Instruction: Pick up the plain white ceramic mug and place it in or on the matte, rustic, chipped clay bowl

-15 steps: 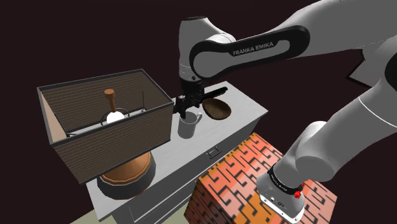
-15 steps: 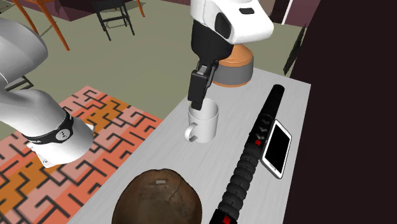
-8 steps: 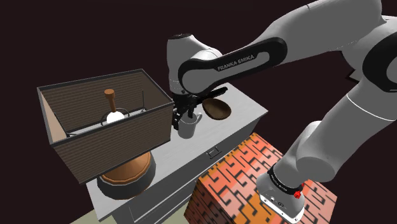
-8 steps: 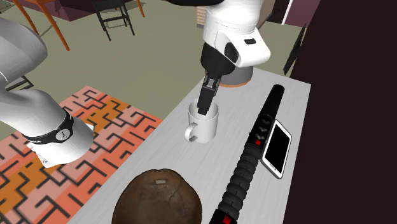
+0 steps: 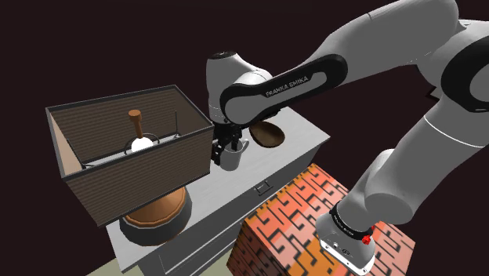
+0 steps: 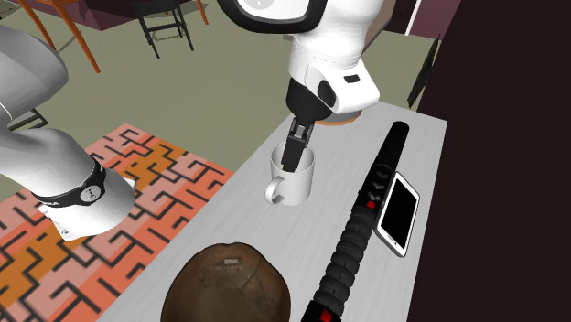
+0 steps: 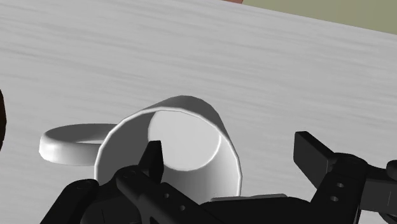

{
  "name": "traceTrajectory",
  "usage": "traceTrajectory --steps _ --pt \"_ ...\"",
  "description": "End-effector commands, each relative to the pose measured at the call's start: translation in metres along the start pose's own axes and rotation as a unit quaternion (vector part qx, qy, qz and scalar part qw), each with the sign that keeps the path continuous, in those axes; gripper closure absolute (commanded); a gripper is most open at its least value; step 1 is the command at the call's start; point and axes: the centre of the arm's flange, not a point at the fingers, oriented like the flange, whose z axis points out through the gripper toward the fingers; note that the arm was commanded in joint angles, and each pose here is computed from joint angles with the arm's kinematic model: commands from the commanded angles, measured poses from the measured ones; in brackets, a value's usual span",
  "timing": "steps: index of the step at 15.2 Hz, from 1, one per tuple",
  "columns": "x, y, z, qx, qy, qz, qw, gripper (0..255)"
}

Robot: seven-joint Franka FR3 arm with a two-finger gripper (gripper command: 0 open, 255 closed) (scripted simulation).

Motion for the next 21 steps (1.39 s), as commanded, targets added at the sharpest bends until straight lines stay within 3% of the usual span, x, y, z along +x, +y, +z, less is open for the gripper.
traceTrajectory --steps 1,3,4,13,21 --pt "0.000 0.000 0.000 0.000 0.000 0.000 1.0000 0" --pt "0.000 0.000 0.000 0.000 0.000 0.000 1.0000 0" --pt "0.000 0.000 0.000 0.000 0.000 0.000 1.0000 255" --pt "0.000 0.000 0.000 0.000 0.000 0.000 1.0000 255" --pt "-0.007 0.001 -0.041 0.000 0.000 0.000 1.0000 255"
